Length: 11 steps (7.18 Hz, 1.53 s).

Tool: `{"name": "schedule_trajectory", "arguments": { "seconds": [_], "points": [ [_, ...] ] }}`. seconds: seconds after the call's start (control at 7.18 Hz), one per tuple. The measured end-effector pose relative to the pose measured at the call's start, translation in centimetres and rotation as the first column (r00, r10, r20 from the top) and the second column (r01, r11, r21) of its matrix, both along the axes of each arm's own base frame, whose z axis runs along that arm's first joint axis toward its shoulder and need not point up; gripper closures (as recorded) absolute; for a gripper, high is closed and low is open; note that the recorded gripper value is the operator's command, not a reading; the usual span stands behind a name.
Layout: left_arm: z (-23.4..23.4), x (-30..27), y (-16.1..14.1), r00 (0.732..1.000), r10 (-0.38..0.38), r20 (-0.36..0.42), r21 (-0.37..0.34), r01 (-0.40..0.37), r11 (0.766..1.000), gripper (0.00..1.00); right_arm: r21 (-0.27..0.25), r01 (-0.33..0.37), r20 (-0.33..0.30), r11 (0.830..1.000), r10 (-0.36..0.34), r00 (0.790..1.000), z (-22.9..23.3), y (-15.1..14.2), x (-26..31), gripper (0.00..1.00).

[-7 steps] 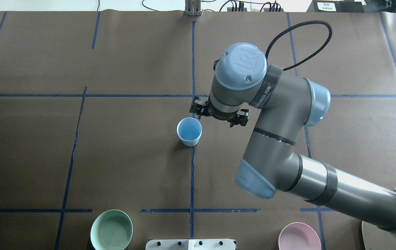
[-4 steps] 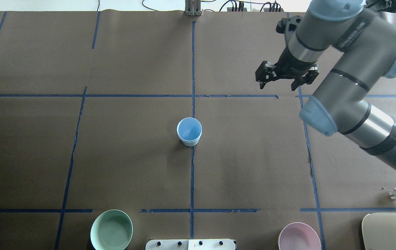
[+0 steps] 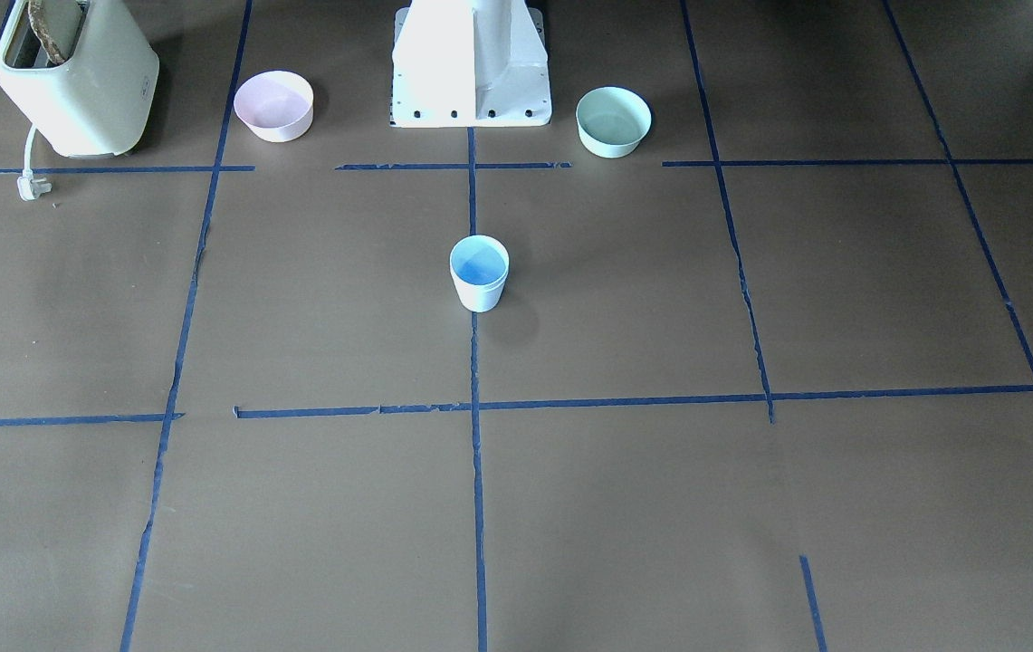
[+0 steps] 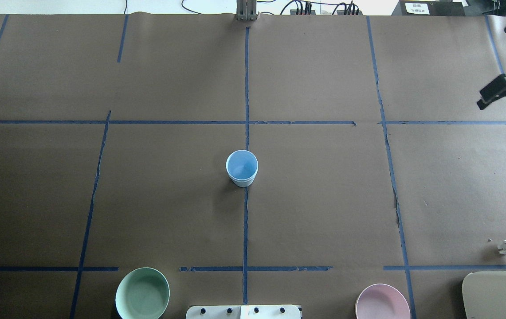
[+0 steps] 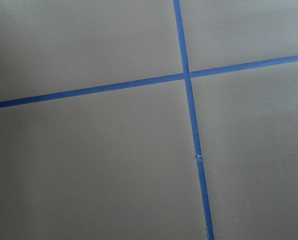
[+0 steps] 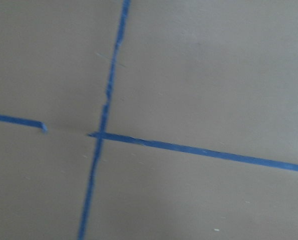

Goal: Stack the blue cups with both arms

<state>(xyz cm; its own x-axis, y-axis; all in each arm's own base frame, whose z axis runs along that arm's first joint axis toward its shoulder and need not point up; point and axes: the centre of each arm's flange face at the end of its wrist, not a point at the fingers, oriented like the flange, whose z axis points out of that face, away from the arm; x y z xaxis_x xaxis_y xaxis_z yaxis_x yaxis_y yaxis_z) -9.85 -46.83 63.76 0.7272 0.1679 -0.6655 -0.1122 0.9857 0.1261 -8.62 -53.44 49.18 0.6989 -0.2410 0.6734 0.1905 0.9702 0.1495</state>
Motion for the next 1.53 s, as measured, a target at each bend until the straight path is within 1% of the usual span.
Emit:
{"name": "schedule_trajectory", "arguments": {
  "seconds": [0.14, 0.28, 0.42, 0.56, 0.7, 0.98, 1.53],
  "points": [
    [-0.1, 0.0, 0.0, 1.0, 0.001, -0.002, 0.004, -0.001, 1.0, 0.0, 0.022, 0.031, -0.008, 0.999, -0.031, 0.999, 4.0, 3.3, 4.6, 0.0],
    [-0.1, 0.1, 0.0, 1.0, 0.002, -0.006, 0.005, -0.002, 1.0, 0.0, 0.022, 0.041, -0.014, 0.999, -0.041, 0.999, 7.3, 6.9, 8.3, 0.0],
    [-0.2, 0.1, 0.0, 1.0, 0.002, -0.006, 0.006, -0.002, 1.0, 0.0, -0.002, 0.033, -0.016, 0.999, -0.033, 0.999, 10.2, 10.2, 11.1, 0.0],
    [-0.2, 0.1, 0.1, 1.0, 0.003, -0.005, 0.006, -0.003, 1.0, 0.0, -0.033, 0.015, -0.013, 0.999, -0.015, 1.0, 12.2, 12.8, 12.9, 0.0],
    [0.0, 0.2, 0.2, 1.0, 0.005, -0.004, 0.002, -0.005, 1.0, 0.0, -0.051, 0.0, -0.007, 0.999, 0.0, 1.0, 13.1, 14.2, 13.8, 0.0],
    [0.6, 0.3, 0.8, 1.0, 0.007, -0.003, -0.012, -0.007, 1.0, 0.0, -0.071, -0.012, -0.002, 0.997, 0.011, 1.0, 13.8, 15.0, 14.2, 0.0],
    [1.1, 0.3, 1.0, 1.0, 0.008, -0.003, -0.023, -0.008, 1.0, 0.0, -0.074, -0.012, 0.0, 0.997, 0.012, 1.0, 14.0, 15.0, 14.2, 0.0]
  ]
}}
